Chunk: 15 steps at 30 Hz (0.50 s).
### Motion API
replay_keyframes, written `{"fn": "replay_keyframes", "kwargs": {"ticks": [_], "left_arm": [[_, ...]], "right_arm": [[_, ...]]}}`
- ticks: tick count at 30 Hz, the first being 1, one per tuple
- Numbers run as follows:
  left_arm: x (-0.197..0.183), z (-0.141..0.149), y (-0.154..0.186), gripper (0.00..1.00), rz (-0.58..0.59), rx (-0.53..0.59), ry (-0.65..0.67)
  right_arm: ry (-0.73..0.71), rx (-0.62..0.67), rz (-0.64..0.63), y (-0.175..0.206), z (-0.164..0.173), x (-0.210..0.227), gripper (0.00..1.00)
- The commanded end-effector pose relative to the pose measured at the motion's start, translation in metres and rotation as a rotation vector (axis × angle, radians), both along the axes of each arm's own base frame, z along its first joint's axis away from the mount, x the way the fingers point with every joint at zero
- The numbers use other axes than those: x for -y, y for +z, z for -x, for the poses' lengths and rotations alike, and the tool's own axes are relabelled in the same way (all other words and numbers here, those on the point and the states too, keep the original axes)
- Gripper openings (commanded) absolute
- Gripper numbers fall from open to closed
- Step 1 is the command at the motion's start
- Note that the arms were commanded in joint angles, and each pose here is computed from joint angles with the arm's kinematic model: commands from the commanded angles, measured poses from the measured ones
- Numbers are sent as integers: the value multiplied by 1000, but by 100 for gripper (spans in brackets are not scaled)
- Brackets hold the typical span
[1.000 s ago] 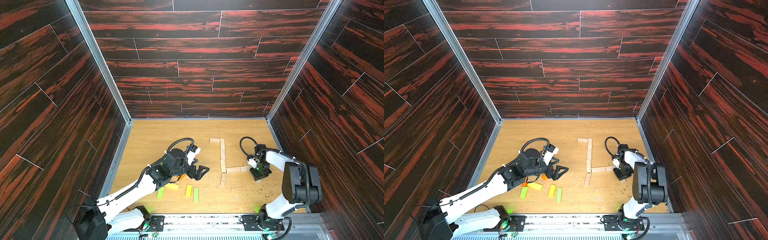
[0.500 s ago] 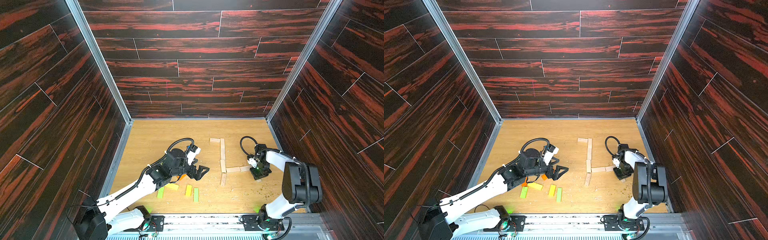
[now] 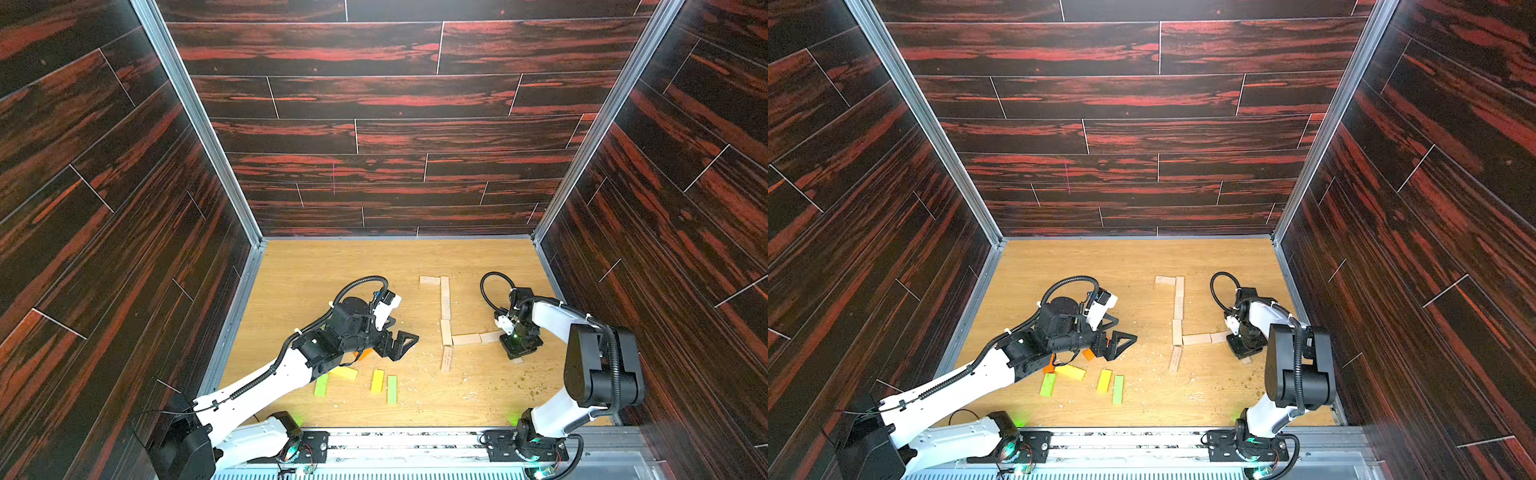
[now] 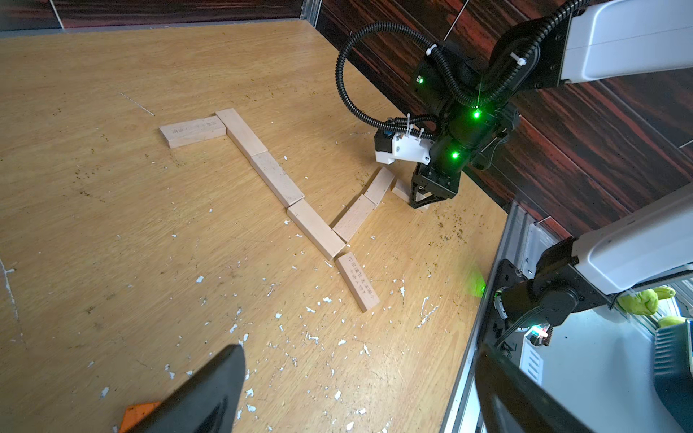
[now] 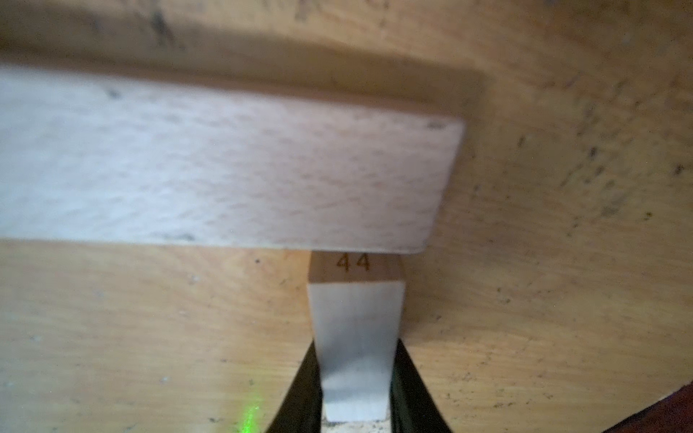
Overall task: Assemble a giraffe with building blocks
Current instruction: Assemble the building block at the center of the board.
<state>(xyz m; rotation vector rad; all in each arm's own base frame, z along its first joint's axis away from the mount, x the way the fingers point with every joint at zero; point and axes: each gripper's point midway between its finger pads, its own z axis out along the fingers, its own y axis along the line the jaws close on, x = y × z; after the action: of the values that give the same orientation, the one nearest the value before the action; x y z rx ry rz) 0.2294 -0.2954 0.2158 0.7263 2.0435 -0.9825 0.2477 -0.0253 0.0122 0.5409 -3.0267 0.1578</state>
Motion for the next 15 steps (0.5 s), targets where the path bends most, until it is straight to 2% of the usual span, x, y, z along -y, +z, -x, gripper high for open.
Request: {"fn": "replay_keyframes", "kwargs": {"ticks": [1, 15], "left_arm": [[0, -2, 6, 98, 3, 28, -2], [0, -2, 6, 98, 4, 29, -5]], "right_arm": [[-4, 90, -35, -5, -26, -5, 20], [-5, 99, -30, -6, -31, -4, 20]]}}
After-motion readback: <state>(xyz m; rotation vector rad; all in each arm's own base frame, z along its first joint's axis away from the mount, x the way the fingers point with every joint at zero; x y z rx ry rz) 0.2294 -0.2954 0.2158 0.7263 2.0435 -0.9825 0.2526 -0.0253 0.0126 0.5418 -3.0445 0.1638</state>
